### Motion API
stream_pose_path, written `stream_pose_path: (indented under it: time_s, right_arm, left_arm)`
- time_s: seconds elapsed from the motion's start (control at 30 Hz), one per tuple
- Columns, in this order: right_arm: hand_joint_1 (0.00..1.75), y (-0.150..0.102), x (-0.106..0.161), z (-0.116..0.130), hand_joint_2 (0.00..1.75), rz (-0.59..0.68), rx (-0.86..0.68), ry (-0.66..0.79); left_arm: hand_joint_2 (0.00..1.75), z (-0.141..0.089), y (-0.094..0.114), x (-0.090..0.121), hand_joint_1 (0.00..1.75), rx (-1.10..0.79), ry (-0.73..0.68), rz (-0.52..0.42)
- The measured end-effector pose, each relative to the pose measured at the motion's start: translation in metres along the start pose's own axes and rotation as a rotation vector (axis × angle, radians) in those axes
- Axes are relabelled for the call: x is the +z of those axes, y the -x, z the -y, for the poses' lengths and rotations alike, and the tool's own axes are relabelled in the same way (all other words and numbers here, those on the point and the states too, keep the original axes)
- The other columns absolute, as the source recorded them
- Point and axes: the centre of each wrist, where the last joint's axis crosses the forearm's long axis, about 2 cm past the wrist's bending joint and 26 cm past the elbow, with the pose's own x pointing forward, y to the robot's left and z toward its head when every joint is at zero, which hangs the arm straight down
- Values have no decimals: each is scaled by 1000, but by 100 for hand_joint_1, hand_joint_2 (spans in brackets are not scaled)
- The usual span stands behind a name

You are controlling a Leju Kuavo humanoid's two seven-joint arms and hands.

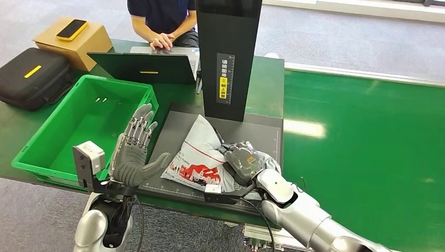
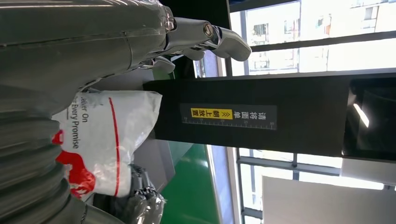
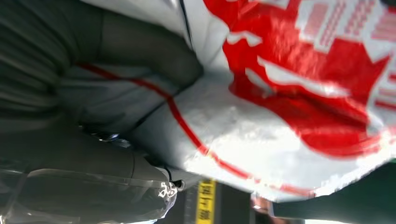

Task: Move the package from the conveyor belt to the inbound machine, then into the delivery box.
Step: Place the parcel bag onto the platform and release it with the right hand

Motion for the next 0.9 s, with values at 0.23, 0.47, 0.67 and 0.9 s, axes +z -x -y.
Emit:
stream_pose_path:
  time_s: [0.23, 0.47, 0.67, 0.9]
  right_arm:
    - [0, 1, 2, 0, 175, -60, -56, 69]
    - [0, -1, 9, 4, 175, -110, -348, 291]
    - [0, -2, 19, 12, 175, -130, -337, 426]
    - [0, -5, 30, 12, 175, -134, -293, 541]
  left_arm:
    - [175, 0, 0, 1, 0, -5, -2, -9]
    - [175, 1, 1, 3, 0, -10, -11, -15]
    - [175, 1, 1, 3, 0, -8, -16, -13]
    - [175, 1, 1, 3, 0, -1, -18, -10]
